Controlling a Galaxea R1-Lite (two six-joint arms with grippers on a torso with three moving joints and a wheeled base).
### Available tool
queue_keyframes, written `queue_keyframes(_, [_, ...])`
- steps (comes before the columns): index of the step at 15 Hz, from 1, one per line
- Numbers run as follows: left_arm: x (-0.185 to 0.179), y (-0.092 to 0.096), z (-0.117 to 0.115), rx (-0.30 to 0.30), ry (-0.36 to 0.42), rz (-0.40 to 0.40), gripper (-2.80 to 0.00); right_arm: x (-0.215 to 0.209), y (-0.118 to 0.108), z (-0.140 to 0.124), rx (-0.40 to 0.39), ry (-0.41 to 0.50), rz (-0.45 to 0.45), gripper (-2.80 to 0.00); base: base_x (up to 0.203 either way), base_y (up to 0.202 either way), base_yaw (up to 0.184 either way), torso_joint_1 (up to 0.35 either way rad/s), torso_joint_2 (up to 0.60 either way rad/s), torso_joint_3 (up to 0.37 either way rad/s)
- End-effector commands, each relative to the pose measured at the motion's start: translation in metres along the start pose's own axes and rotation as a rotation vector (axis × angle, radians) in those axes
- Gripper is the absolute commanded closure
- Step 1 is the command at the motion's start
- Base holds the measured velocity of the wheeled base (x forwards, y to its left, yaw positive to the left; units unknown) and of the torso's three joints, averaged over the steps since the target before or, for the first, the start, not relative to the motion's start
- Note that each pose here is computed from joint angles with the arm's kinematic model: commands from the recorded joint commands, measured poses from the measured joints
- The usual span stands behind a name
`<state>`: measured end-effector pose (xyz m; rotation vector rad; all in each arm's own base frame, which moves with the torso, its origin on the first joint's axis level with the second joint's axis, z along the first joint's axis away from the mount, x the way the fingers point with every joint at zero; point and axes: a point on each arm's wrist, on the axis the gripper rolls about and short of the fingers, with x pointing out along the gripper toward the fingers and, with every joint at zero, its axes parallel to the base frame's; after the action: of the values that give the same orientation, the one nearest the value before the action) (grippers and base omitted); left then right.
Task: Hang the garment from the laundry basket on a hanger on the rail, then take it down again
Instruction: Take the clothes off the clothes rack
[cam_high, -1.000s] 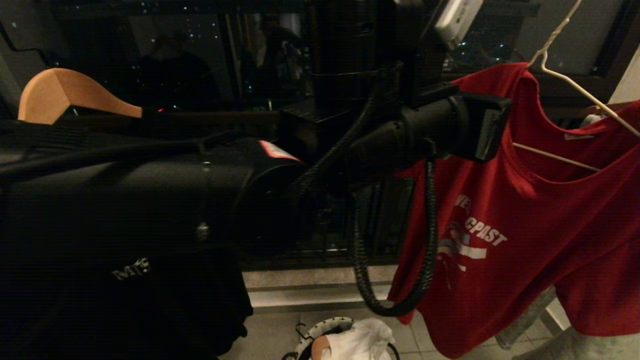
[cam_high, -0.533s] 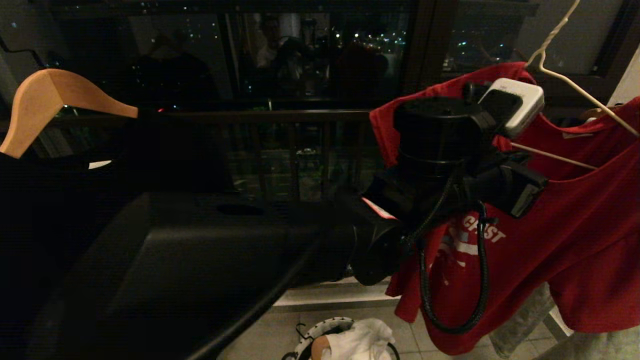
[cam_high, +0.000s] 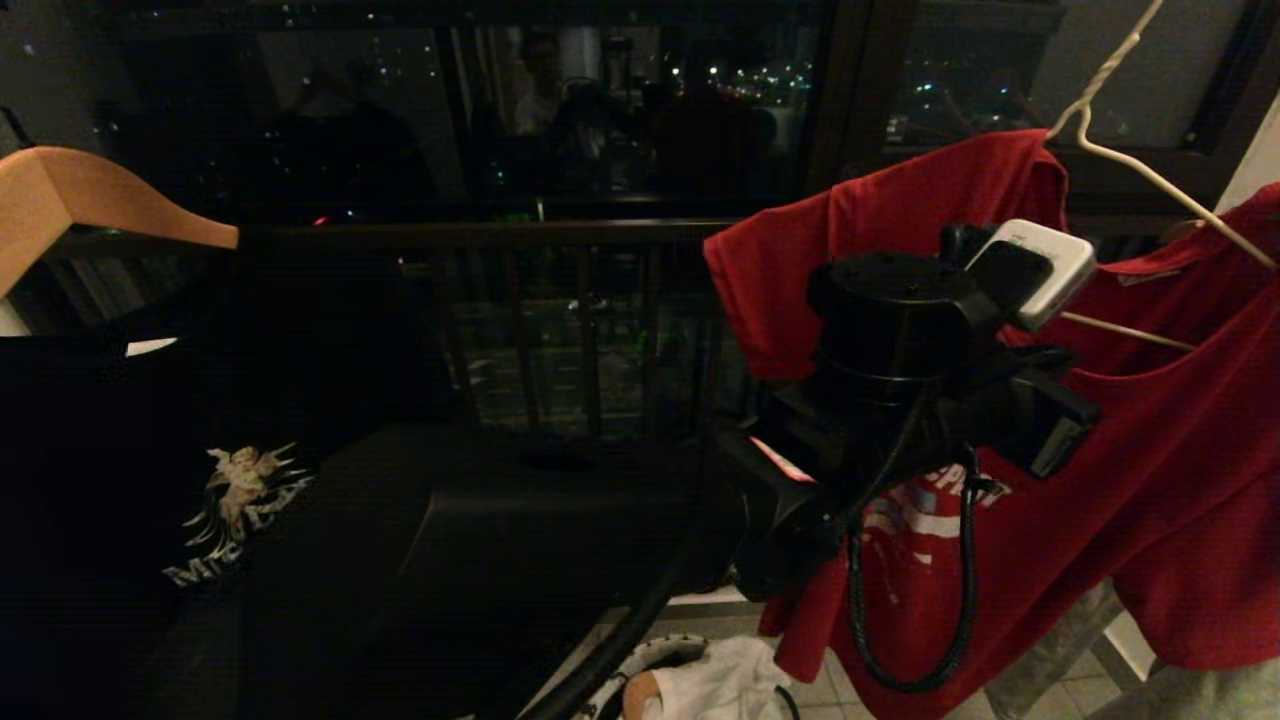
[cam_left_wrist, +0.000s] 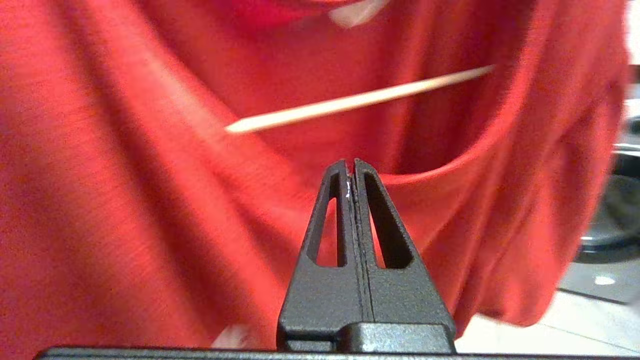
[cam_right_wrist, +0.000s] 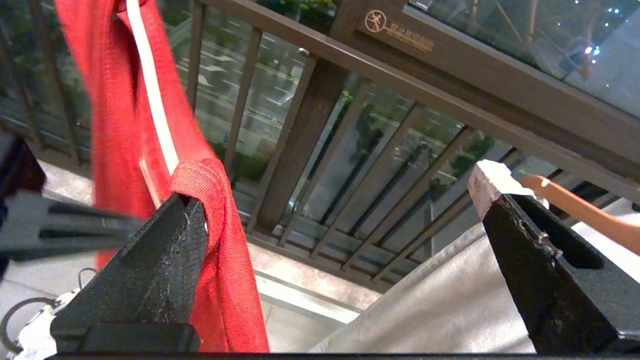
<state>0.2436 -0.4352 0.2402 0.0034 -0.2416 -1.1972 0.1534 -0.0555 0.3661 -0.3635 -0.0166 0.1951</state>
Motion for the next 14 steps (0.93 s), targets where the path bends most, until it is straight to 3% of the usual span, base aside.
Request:
queue_keyframes(1, [0.003,-0.006,-0.005,-0.002,-0.012,-0.032,0.0,-0.001,0.002,0.002,-0.007,-0.008,0.011,-2.8,0.0,0.0,0.0,0.0,0.0,0.0])
queue_keyframes(5, [0.005,-0.024,0.001,-0.031,-0.063,-0.082,0.0,0.001,0.002,0.001,-0.007,-0.01,0.014,-2.8,0.0,0.0,0.0,0.0,0.0,0.0])
queue_keyframes(10, [0.003,-0.026,0.013,-0.022,-0.119,0.008,0.0,0.008,-0.003,0.0,-0.003,-0.002,0.012,-2.8,0.0,0.0,0.0,0.0,0.0,0.0])
queue_keyframes(14, [-0.005,-0.04,0.021,-0.068,-0.103,-0.024,0.0,0.013,-0.008,0.002,-0.004,-0.003,0.008,-2.8,0.0,0.0,0.0,0.0,0.0,0.0])
